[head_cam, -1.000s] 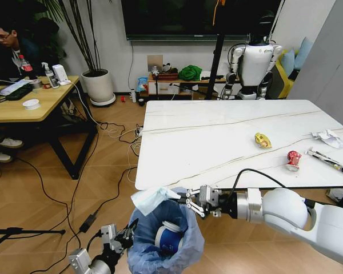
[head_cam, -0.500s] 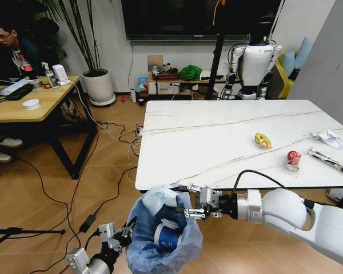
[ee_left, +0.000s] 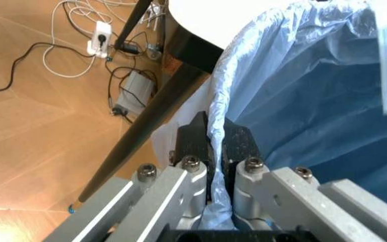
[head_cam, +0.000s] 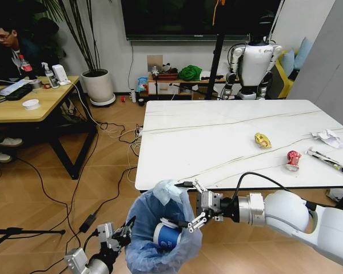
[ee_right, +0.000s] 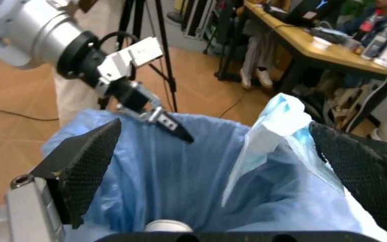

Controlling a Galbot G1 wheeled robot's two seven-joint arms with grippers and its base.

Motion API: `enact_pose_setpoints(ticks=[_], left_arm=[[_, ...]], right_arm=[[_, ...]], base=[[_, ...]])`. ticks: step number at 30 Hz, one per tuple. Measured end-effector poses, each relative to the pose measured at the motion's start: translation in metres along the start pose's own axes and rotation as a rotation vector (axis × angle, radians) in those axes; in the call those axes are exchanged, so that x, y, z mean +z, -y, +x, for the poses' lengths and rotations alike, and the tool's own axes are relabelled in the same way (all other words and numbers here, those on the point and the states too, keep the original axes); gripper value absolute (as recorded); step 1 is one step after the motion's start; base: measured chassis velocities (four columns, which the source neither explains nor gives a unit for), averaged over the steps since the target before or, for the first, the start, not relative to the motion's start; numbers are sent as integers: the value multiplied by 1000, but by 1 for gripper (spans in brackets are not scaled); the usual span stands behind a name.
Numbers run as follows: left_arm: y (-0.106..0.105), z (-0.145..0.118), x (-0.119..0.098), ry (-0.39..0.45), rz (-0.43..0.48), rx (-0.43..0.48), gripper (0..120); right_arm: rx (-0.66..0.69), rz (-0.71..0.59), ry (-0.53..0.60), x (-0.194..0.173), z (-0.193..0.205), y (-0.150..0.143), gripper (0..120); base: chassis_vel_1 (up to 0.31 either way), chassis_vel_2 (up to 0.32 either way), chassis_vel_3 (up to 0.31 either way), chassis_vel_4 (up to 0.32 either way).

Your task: Pick up the trash bin and place the trash from the table into it.

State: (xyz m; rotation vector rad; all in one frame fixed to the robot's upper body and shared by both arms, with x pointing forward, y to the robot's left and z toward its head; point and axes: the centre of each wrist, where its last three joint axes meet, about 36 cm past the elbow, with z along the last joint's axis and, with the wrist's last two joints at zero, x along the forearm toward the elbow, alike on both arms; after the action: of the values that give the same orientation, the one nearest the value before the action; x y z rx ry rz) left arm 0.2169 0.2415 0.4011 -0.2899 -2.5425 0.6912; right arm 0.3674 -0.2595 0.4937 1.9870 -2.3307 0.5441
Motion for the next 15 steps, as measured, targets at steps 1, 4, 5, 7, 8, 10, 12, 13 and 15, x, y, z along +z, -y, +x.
enact_pose_setpoints(ticks=[1, 4, 5, 7, 8, 10, 12, 13, 15], left_arm=[[1, 0, -1, 3, 2, 2, 0], [2, 1, -1, 6, 3, 4, 0], [3, 2, -3, 11, 2, 9, 0], [3, 3, -4, 14, 0, 9, 0], [3, 3, -4, 15, -1, 9, 0], [2, 5, -5, 16, -4, 6, 0], [2, 6, -6, 16, -6, 5, 0], [2, 7, -7, 17, -9, 5, 0], [1, 7, -7, 18, -11, 4, 0]], right_arm=[[-9, -5, -4, 2, 0, -2, 100], [-15, -9, -8, 4, 0, -4, 100], [-16, -23, -15, 11, -1, -6, 100], [-12, -35, -17, 16, -2, -6, 100], [-7, -42, -20, 19, -2, -6, 100], [8, -68, -27, 27, -3, -6, 100], [16, -90, -28, 28, -3, -6, 100], [22, -124, -27, 29, -3, -6, 100], [21, -143, -27, 30, -2, -5, 100]], base=[[0, 0, 0, 0], [0, 0, 0, 0], [0, 0, 0, 0], [0, 0, 0, 0], [0, 0, 0, 0], [0, 0, 0, 0], [0, 0, 0, 0], [0, 0, 0, 0], [0, 0, 0, 0]])
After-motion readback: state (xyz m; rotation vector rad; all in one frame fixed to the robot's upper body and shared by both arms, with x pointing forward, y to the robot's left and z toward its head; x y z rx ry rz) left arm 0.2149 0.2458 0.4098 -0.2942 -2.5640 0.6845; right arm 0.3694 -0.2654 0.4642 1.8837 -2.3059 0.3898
